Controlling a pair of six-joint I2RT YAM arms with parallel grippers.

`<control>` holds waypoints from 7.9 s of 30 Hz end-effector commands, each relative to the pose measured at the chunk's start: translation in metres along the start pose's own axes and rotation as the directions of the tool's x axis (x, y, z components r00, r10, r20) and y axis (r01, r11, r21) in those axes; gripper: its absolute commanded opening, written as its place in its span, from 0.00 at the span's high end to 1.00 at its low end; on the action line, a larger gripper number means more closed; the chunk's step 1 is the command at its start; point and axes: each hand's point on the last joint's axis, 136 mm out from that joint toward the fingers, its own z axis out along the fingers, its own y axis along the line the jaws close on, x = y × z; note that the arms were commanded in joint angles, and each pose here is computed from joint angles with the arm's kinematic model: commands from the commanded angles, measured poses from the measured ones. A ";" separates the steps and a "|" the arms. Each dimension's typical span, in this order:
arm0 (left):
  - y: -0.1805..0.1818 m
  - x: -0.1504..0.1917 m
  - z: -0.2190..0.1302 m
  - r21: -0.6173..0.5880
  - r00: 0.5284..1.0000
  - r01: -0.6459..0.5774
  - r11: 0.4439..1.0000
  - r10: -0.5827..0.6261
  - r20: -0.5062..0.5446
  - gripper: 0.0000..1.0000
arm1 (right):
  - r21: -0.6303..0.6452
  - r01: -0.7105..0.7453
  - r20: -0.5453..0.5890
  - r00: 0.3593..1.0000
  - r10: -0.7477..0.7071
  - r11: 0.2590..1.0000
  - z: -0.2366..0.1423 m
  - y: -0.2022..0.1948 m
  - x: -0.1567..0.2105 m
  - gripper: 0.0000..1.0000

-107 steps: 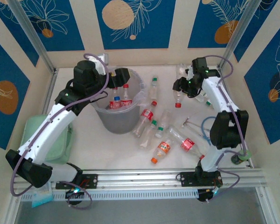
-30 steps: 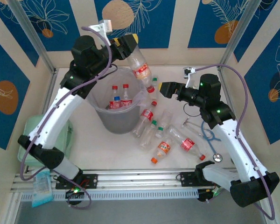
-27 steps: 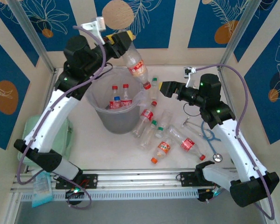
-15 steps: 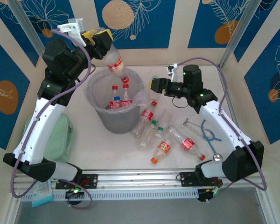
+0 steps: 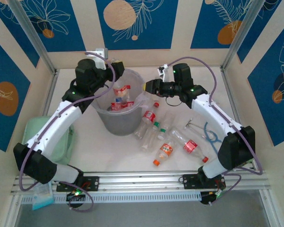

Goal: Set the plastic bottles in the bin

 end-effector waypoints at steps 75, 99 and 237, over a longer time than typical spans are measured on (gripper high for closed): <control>0.024 0.039 -0.121 -0.212 0.954 -0.159 0.964 0.095 -0.284 0.02 | 0.419 -0.214 0.198 0.970 0.141 0.883 -0.133 -0.102 0.007 0.01; 0.026 0.084 -0.131 -0.155 0.905 -0.105 0.982 0.030 -0.424 0.01 | 0.937 0.179 -0.213 0.973 0.086 0.301 -0.253 -0.350 -0.021 0.01; -0.106 -0.103 -0.043 0.155 0.998 0.018 0.988 -0.026 0.054 0.58 | 0.289 0.637 0.242 0.674 -0.699 0.714 -0.095 0.089 0.016 0.06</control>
